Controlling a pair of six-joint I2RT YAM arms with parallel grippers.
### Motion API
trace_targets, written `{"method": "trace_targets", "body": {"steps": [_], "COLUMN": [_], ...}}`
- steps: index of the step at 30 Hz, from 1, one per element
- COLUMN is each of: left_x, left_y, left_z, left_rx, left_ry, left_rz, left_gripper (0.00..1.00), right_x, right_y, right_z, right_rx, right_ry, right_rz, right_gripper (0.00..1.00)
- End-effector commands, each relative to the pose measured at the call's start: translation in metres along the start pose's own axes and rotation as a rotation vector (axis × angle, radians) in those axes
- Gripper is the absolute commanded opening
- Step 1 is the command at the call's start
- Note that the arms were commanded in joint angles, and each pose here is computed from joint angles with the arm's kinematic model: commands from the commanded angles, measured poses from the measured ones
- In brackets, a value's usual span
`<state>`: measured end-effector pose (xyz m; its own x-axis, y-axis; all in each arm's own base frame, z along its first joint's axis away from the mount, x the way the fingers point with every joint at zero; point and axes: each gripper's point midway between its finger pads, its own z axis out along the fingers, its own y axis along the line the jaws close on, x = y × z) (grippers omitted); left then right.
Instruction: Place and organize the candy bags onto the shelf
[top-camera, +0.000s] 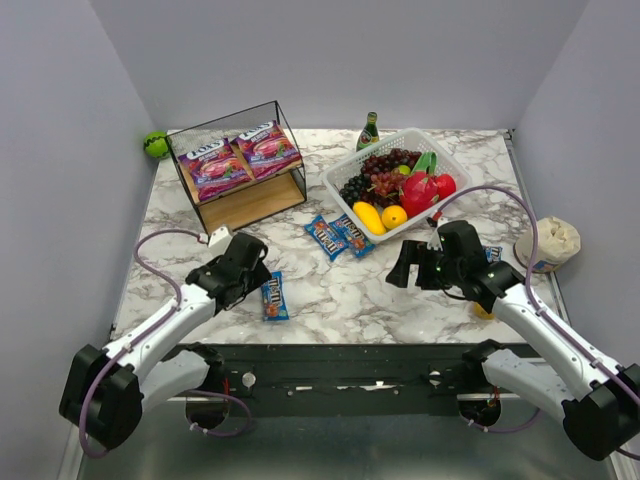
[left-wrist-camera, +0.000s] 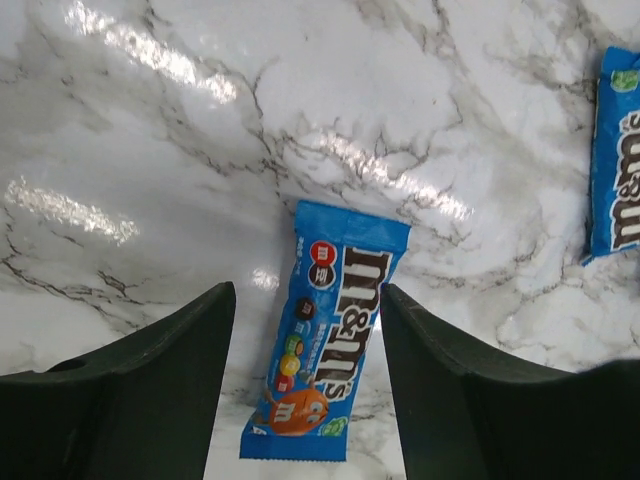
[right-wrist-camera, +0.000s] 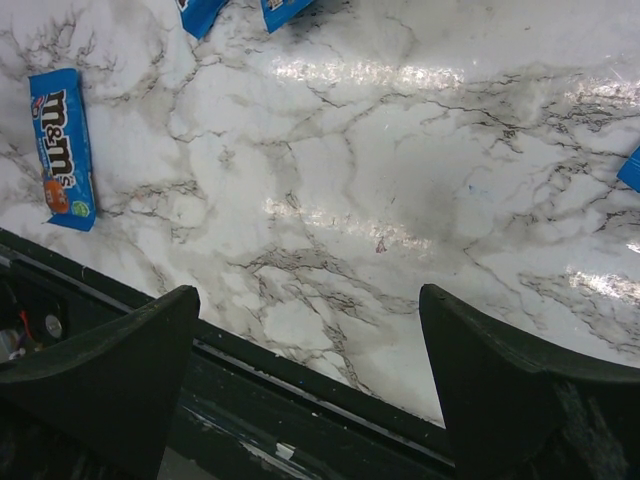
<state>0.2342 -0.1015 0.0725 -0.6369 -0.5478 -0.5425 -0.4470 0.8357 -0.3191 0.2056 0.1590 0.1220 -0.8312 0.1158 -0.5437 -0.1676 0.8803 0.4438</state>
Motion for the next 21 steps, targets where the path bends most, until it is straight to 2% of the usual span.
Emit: {"method": "trace_targets", "body": {"steps": [1, 6, 12, 16, 21], "left_x": [0.049, 0.067, 0.09, 0.103, 0.102], "left_y": [0.006, -0.003, -0.004, 0.007, 0.021], "left_z": [-0.009, -0.011, -0.008, -0.004, -0.002], "left_rx": [0.124, 0.269, 0.339, 0.3, 0.232], "left_ry": [0.177, 0.216, 0.285, 0.33, 0.311], "left_rz": [-0.024, -0.055, -0.074, -0.095, -0.121], "left_gripper": [0.7, 0.7, 0.68, 0.59, 0.49], "right_x": [-0.011, -0.006, -0.004, -0.004, -0.002], "right_y": [0.003, 0.004, 0.003, 0.002, 0.001], "right_z": [0.001, 0.005, 0.008, 0.007, 0.007], "right_rx": [-0.012, -0.022, -0.023, -0.021, -0.018], "right_ry": [-0.026, -0.009, 0.004, 0.001, 0.003], "right_rz": [-0.018, -0.015, -0.018, -0.018, -0.011], "right_gripper": [0.99, 0.99, 0.99, 0.99, 0.99]}}
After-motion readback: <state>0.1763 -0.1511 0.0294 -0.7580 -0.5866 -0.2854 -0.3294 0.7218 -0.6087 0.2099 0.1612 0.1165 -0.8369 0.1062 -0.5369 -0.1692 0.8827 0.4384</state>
